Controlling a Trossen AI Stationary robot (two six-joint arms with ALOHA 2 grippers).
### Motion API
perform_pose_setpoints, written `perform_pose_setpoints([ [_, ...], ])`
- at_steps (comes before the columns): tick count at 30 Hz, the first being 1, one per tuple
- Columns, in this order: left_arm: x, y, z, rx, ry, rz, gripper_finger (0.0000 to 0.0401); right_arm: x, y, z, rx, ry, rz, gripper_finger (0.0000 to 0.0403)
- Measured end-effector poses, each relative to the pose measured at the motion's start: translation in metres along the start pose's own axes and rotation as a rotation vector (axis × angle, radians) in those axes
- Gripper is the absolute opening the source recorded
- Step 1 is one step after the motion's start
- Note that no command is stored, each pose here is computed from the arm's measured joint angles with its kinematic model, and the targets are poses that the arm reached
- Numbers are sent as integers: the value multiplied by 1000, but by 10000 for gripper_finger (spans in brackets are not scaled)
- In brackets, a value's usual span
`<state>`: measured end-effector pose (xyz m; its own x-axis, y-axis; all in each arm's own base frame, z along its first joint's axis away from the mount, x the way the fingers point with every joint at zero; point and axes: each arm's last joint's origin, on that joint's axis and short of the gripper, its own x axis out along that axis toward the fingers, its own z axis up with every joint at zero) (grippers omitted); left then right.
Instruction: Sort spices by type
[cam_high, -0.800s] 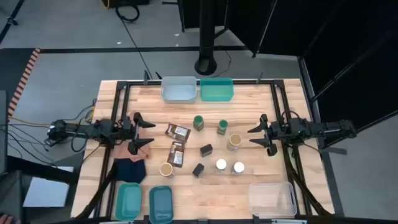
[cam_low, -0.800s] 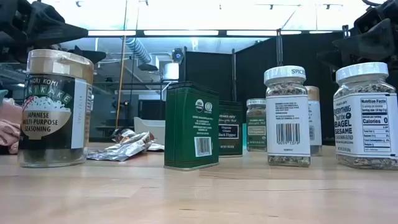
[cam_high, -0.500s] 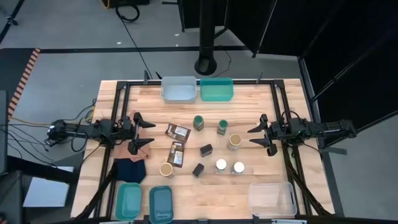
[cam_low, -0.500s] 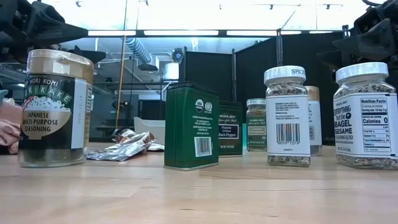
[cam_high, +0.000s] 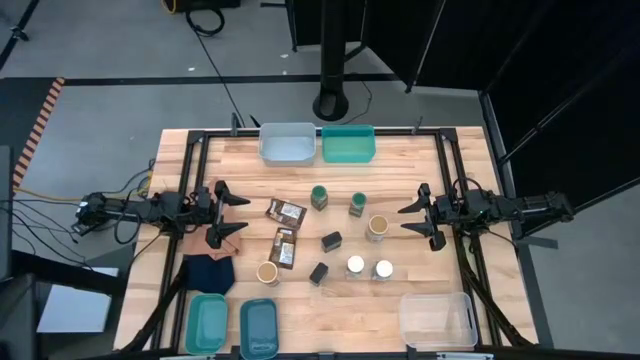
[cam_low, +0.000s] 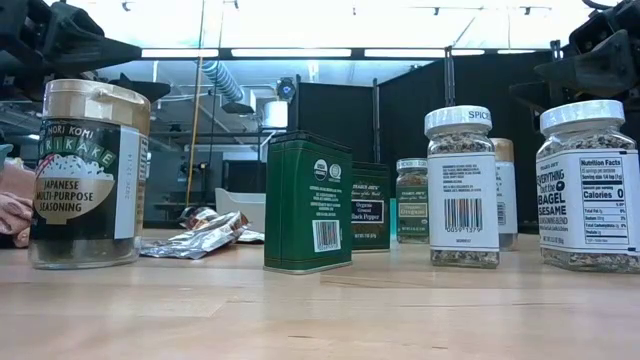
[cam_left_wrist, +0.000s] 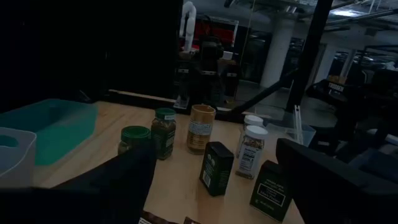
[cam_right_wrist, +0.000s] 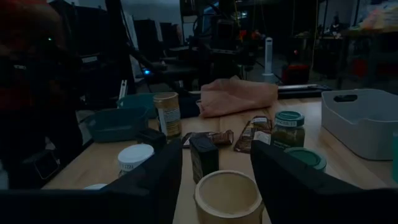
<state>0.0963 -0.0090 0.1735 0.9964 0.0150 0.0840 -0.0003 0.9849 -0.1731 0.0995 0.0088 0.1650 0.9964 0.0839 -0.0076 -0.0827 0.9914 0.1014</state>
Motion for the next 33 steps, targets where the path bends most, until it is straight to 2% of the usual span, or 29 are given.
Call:
perform_pose_setpoints([
  [23,0,0,1,-8,-8,-1,335,0,0,0,0,0,0,200],
  [33,-1,-2,11,-177,-112,-27,335,0,0,0,0,1,0,200],
])
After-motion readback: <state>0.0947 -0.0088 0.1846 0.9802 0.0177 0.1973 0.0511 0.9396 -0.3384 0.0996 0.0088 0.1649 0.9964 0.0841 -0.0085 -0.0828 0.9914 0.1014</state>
